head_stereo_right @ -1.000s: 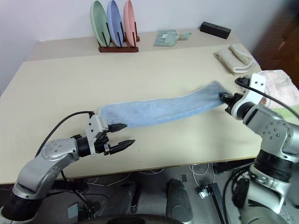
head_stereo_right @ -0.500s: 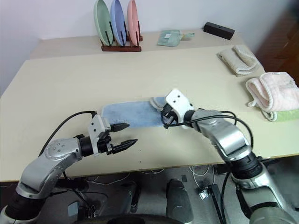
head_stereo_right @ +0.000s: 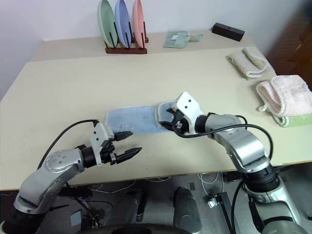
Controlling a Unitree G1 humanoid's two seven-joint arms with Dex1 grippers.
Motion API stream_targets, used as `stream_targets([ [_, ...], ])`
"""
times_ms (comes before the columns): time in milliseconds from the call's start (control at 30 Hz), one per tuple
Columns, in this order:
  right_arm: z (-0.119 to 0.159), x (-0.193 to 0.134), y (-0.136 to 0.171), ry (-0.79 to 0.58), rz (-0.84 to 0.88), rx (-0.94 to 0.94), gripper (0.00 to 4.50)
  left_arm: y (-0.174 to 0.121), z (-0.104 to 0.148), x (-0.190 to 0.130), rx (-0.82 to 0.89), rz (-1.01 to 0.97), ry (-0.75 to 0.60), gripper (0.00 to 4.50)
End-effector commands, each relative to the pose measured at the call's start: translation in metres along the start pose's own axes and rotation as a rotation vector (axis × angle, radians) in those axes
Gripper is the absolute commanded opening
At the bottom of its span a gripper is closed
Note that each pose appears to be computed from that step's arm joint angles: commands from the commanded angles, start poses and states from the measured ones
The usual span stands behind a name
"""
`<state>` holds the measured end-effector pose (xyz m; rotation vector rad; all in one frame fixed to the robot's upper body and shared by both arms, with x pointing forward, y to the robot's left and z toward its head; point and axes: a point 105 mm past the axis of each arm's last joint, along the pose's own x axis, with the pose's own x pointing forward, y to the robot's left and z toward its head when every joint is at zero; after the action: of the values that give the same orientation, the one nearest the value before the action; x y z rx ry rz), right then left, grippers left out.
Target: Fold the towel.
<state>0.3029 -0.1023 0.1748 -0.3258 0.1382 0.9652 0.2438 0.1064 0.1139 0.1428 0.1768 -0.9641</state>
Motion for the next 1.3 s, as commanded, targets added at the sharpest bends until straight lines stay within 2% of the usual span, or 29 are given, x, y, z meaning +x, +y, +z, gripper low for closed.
stream_targets([
  [33,0.011,-0.009,-0.025,-0.083,-0.107,0.07,2.08,0.001,0.01,-0.007,-0.01,0.041,-0.048,3.46],
  [67,0.007,-0.008,-0.034,-0.079,-0.148,0.093,1.82,0.002,0.009,-0.009,-0.026,0.054,-0.054,3.46],
  [167,-0.009,0.002,-0.046,-0.037,-0.203,0.081,0.32,0.002,0.007,-0.01,-0.077,0.087,-0.074,3.46],
  [200,-0.014,0.008,-0.048,-0.034,-0.206,0.082,0.02,0.002,0.005,-0.01,-0.093,0.097,-0.077,3.46],
  [300,-0.042,0.029,-0.047,0.02,-0.215,0.102,0.02,0.0,-0.001,-0.011,-0.146,0.131,-0.078,3.46],
  [433,-0.082,0.041,-0.027,0.128,-0.148,0.042,0.02,0.0,-0.008,-0.016,-0.198,0.201,-0.07,3.46],
  [533,-0.087,0.043,-0.025,0.135,-0.141,0.014,0.02,0.0,-0.01,-0.018,-0.227,0.232,-0.072,3.46],
  [567,-0.077,0.041,-0.029,0.096,-0.147,0.023,0.02,0.0,-0.012,-0.02,-0.268,0.259,-0.079,3.46],
  [600,-0.063,0.038,-0.035,0.046,-0.155,0.026,0.26,0.0,-0.014,-0.021,-0.309,0.28,-0.09,3.46],
  [667,-0.04,0.032,-0.043,-0.032,-0.163,0.014,0.83,-0.002,-0.016,-0.024,-0.396,0.31,-0.109,3.99],
  [733,-0.011,0.026,-0.045,-0.099,-0.129,-0.092,1.81,-0.007,-0.019,-0.026,-0.508,0.317,-0.121,4.5],
  [767,0.0,0.023,-0.043,-0.122,-0.1,-0.134,2.18,-0.009,-0.019,-0.027,-0.579,0.327,-0.139,4.5],
  [800,0.007,0.021,-0.041,-0.136,-0.08,-0.159,2.77,-0.01,-0.02,-0.028,-0.627,0.334,-0.15,4.5],
  [900,0.021,0.018,-0.03,-0.158,-0.009,-0.234,4.2,0.003,-0.025,-0.031,-0.812,0.452,-0.207,4.5],
  [1067,0.033,0.019,-0.012,-0.194,0.061,-0.288,4.2,0.039,-0.025,-0.032,-1.111,0.609,-0.356,4.5],
  [1200,0.029,0.022,-0.001,-0.194,0.093,-0.303,4.2,0.063,-0.027,-0.025,-1.218,0.696,-0.387,4.5],
  [1300,0.026,0.024,0.003,-0.188,0.101,-0.314,4.2,0.07,-0.024,-0.015,-1.232,0.69,-0.373,4.5],
])
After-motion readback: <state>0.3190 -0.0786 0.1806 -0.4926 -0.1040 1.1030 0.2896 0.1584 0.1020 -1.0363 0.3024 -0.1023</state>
